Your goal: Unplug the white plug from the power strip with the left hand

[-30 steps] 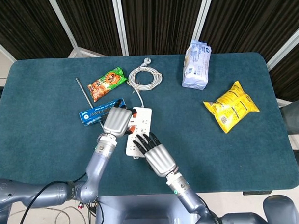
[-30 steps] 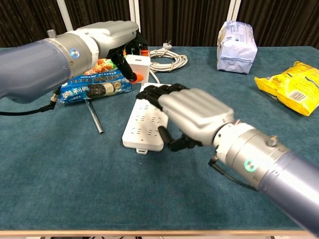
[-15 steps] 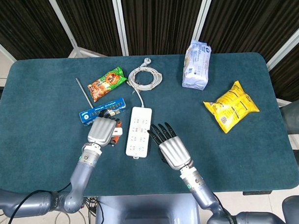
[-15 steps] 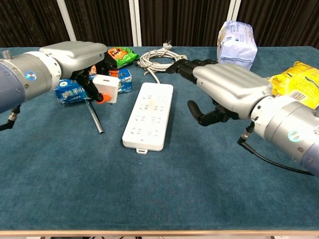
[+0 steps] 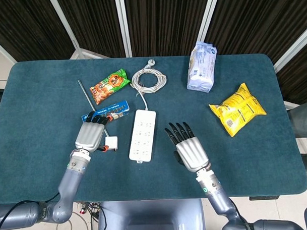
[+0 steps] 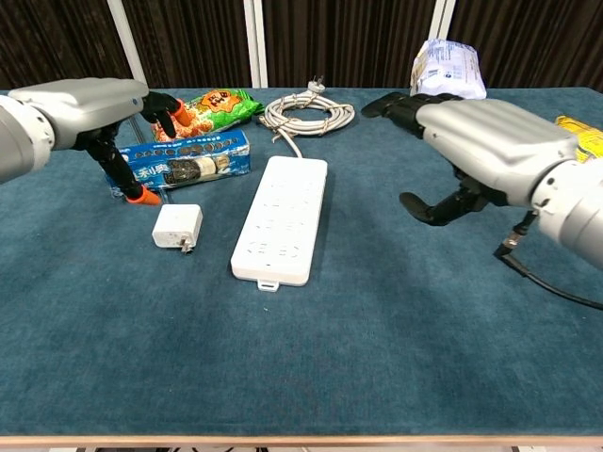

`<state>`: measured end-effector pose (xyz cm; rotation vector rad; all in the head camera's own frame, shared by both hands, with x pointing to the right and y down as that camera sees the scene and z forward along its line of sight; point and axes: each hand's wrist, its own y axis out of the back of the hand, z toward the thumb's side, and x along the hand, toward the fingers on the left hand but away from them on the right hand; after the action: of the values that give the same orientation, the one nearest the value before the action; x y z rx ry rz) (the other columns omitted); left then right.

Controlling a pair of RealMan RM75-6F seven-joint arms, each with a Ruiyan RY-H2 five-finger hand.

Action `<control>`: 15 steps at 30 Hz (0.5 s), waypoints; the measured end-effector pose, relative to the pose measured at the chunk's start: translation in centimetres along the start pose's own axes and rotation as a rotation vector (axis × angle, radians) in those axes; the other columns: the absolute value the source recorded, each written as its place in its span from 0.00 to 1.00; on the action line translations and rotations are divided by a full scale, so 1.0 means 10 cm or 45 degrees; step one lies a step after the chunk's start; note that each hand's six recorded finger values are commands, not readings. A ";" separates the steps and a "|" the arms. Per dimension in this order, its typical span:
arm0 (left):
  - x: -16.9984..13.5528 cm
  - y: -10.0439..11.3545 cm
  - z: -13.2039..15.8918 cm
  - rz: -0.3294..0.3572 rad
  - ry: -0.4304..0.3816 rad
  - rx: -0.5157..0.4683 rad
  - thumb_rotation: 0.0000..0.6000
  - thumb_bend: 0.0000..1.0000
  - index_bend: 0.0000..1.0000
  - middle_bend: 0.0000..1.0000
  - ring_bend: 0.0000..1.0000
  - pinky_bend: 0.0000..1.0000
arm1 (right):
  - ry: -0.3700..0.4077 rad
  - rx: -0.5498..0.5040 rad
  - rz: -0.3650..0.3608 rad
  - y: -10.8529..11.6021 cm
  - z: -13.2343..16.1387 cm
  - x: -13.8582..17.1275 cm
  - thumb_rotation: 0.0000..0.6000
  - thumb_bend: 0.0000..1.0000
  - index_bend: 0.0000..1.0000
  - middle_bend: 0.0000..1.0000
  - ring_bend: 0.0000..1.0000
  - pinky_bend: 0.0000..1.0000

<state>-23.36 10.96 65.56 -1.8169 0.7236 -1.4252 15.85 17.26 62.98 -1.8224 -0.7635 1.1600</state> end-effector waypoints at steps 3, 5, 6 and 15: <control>-0.06 0.05 -0.08 0.030 0.012 -0.033 1.00 0.05 0.16 0.17 0.09 0.02 | -0.028 0.015 -0.014 0.05 -0.12 0.06 1.00 0.50 0.00 0.00 0.00 0.00; -0.13 0.10 -0.15 0.059 0.019 -0.051 1.00 0.05 0.16 0.15 0.08 0.02 | -0.060 0.029 -0.033 0.10 -0.25 0.13 1.00 0.50 0.00 0.00 0.00 0.00; -0.16 0.11 -0.19 0.073 0.023 -0.059 1.00 0.05 0.15 0.15 0.08 0.02 | -0.076 0.034 -0.042 0.12 -0.31 0.16 1.00 0.50 0.00 0.00 0.00 0.00; -0.72 0.18 -0.72 0.208 0.079 -0.123 1.00 0.05 0.13 0.12 0.05 0.02 | -0.207 0.008 -0.091 0.26 -0.87 0.56 1.00 0.50 0.00 0.00 0.00 0.00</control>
<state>-32.01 14.14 60.97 -1.7485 0.9652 -1.3642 26.16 17.85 60.37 -1.6965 -0.9094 1.2726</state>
